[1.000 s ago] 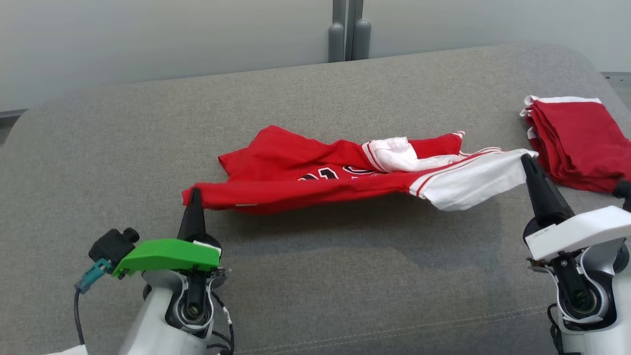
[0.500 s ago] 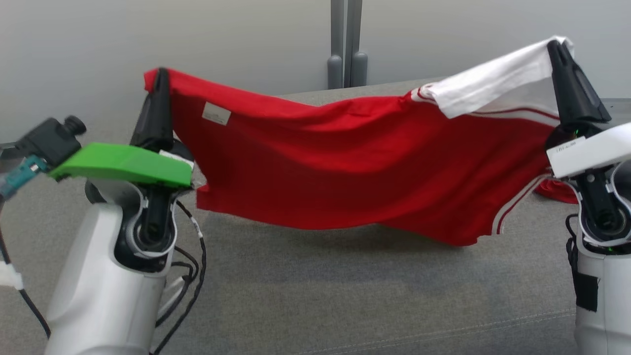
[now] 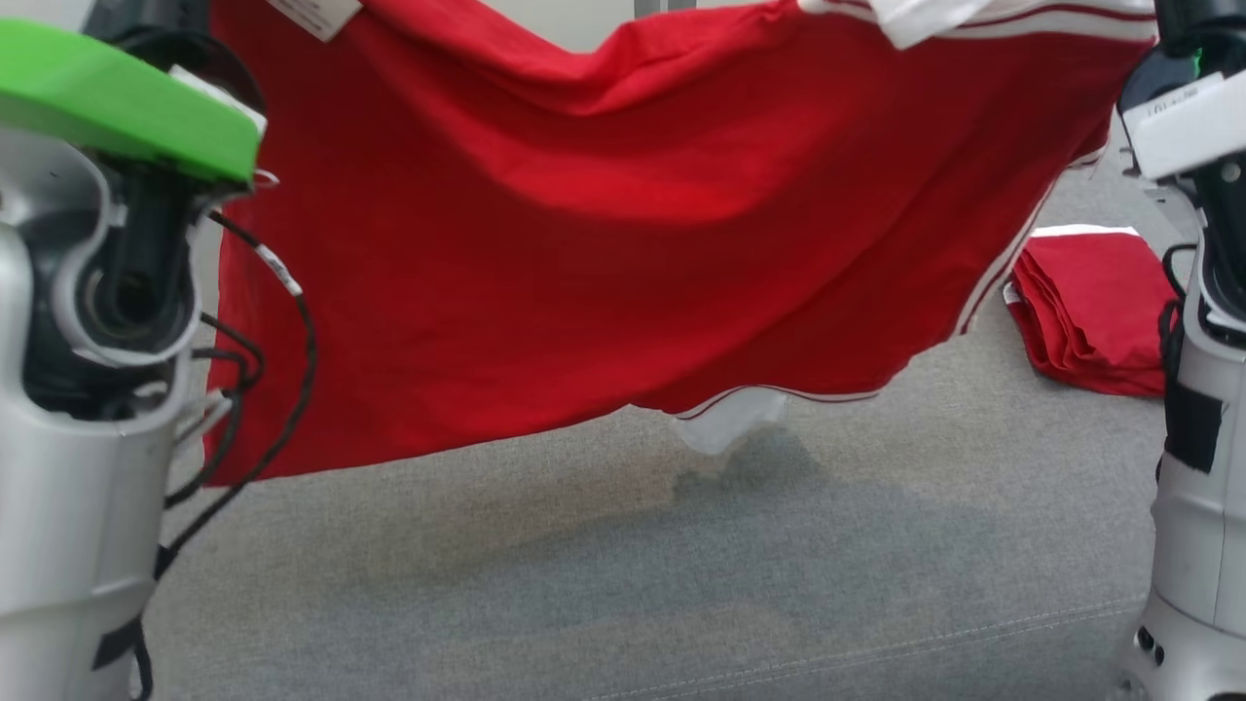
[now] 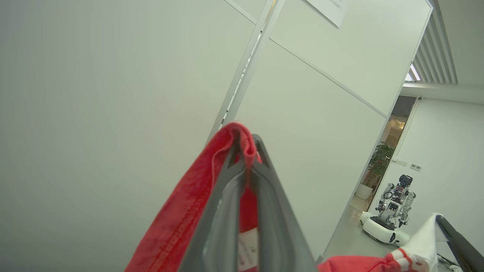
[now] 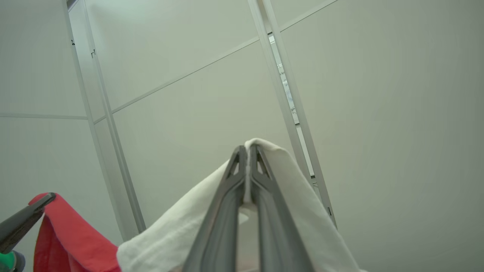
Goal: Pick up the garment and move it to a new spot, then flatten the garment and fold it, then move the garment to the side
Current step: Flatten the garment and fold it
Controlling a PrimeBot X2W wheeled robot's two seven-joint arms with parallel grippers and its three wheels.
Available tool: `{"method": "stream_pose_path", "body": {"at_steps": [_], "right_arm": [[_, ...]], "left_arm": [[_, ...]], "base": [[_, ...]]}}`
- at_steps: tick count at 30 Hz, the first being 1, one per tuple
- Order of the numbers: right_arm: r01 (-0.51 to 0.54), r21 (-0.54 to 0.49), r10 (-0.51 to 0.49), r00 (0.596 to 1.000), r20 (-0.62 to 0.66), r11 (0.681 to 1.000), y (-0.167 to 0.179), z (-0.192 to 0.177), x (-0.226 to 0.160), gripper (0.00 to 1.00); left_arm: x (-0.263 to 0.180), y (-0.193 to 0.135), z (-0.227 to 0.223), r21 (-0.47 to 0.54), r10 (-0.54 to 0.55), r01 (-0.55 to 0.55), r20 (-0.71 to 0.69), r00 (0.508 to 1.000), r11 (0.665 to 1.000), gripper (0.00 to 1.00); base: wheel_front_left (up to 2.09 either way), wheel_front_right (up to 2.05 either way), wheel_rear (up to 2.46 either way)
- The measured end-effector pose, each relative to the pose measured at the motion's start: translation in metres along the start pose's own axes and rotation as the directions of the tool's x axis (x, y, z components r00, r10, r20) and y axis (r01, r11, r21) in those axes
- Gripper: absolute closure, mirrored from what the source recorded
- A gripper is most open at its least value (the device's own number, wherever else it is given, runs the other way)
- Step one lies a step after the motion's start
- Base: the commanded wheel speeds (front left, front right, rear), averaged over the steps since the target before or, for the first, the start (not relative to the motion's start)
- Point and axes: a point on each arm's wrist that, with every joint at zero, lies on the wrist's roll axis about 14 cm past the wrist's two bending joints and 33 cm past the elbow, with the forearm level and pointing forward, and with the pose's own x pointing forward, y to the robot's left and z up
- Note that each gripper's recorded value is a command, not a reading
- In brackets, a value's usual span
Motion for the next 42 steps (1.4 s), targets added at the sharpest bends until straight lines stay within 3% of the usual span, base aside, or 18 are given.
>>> {"method": "stream_pose_path", "body": {"at_steps": [11, 17, 22, 27, 29, 33, 38, 42], "right_arm": [[0.054, 0.016, -0.050, 0.985, -0.167, 0.998, -0.023, -0.050, 0.049, 1.00], [0.096, -0.067, -0.107, 0.978, -0.177, 0.993, -0.044, -0.085, 0.098, 1.00], [0.076, -0.117, -0.077, 0.997, 0.001, 0.990, -0.043, -0.067, 0.149, 1.00], [0.067, -0.091, -0.053, 0.988, 0.148, 0.994, -0.048, -0.057, 0.182, 1.00], [0.059, -0.073, -0.048, 0.989, 0.140, 0.996, -0.052, -0.076, 0.187, 1.00], [0.072, -0.067, -0.070, 0.997, 0.035, 0.995, -0.074, -0.142, 0.185, 1.00], [0.099, -0.060, -0.106, 0.986, -0.126, 0.993, -0.103, -0.232, 0.158, 1.00], [0.129, -0.055, -0.137, 0.973, -0.188, 0.990, -0.121, -0.271, 0.141, 1.00]], "left_arm": [[0.027, 0.077, -0.032, 0.097, 0.228, -0.213, -0.174, 0.958, 0.972, 1.00], [0.065, 0.129, -0.029, 0.201, 0.346, -0.322, -0.101, 0.933, 0.925, 1.00], [0.113, 0.125, 0.001, 0.286, 0.228, -0.251, 0.113, 0.967, 0.925, 1.00], [0.149, 0.121, 0.022, 0.300, 0.099, -0.186, 0.284, 0.954, 0.936, 1.00], [0.159, 0.136, 0.009, 0.303, 0.093, -0.182, 0.286, 0.954, 0.935, 1.00], [0.165, 0.192, -0.046, 0.269, 0.183, -0.240, 0.219, 0.958, 0.933, 1.00], [0.158, 0.248, -0.124, 0.235, 0.255, -0.272, 0.099, 0.962, 0.933, 1.00], [0.147, 0.277, -0.169, 0.221, 0.292, -0.291, 0.030, 0.956, 0.931, 1.00]], "base": [[0.00, 0.00, 0.00], [0.00, 0.00, 0.00], [0.00, 0.00, 0.00], [0.00, 0.00, 0.00], [0.00, 0.00, 0.00], [0.00, 0.00, 0.00], [0.00, 0.00, 0.00], [0.00, 0.00, 0.00]]}}
